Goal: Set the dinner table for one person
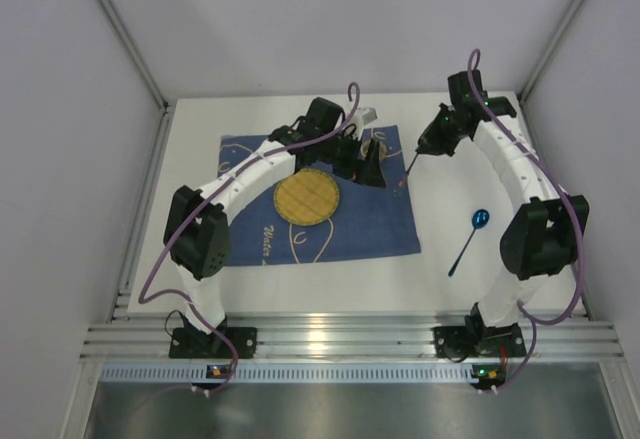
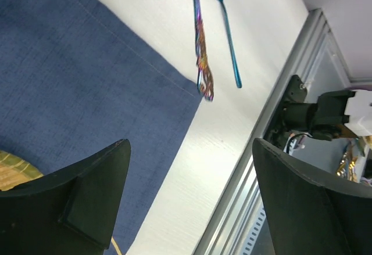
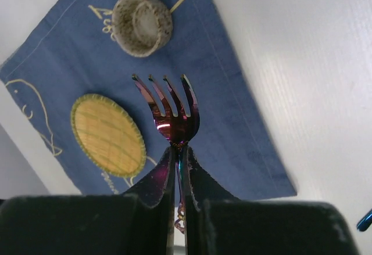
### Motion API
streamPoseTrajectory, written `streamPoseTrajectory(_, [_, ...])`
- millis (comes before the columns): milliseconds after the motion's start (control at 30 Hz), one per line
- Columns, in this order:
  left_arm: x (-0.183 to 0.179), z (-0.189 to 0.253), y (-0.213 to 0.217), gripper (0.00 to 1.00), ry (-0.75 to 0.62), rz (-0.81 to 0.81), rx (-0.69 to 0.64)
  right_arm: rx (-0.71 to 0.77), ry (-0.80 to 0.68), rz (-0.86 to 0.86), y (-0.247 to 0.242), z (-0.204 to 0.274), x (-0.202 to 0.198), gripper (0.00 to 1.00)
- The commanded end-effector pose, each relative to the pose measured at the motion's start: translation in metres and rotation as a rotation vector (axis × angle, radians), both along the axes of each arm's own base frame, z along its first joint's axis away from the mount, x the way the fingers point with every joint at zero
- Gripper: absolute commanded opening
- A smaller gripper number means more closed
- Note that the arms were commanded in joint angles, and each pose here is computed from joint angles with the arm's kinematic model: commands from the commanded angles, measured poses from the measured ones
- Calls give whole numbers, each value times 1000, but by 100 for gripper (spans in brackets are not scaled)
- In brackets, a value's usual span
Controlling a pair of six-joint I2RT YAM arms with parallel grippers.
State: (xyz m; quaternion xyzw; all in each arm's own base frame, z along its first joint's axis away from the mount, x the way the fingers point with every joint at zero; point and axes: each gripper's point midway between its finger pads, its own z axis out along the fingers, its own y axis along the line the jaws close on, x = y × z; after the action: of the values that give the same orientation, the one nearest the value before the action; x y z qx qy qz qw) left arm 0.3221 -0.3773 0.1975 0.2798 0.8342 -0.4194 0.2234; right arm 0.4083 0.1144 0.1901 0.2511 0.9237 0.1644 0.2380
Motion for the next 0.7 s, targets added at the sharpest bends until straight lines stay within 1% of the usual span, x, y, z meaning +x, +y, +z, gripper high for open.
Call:
streamPoseTrajectory(0, [-8, 40, -10, 90, -34, -77, -156, 95, 27, 19, 26, 20, -15, 0])
streamPoseTrajectory(167, [-5, 37, -13, 85, -29, -80, -162, 163, 28, 46, 49, 31, -19, 0])
streamPoseTrajectory(300, [-8, 35, -18, 81, 4, -101, -181, 203, 22, 56, 58, 39, -22, 0])
streamPoseTrajectory(367, [-9, 33, -19, 78, 15, -112, -187, 220, 17, 54, 61, 42, -21, 0])
streamPoseTrajectory(433, [-10, 32, -19, 72, 20, -117, -191, 243, 7, 54, 65, 48, -20, 0])
streamPoseTrajectory(467, [-9, 31, -19, 67, 24, -116, -190, 251, 7, 56, 67, 49, -20, 0])
streamPoseTrajectory(533, [-10, 30, -21, 61, 29, -123, -194, 276, -3, 58, 71, 55, -18, 0])
streamPoseTrajectory(567, [-10, 29, -21, 51, 34, -121, -192, 286, 0, 64, 74, 56, -19, 0])
streamPoseTrajectory(633, [-9, 29, -22, 43, 34, -126, -198, 302, -11, 65, 78, 62, -17, 0])
streamPoseTrajectory(667, [-9, 28, -23, 41, 39, -127, -198, 309, -8, 67, 80, 62, -17, 0])
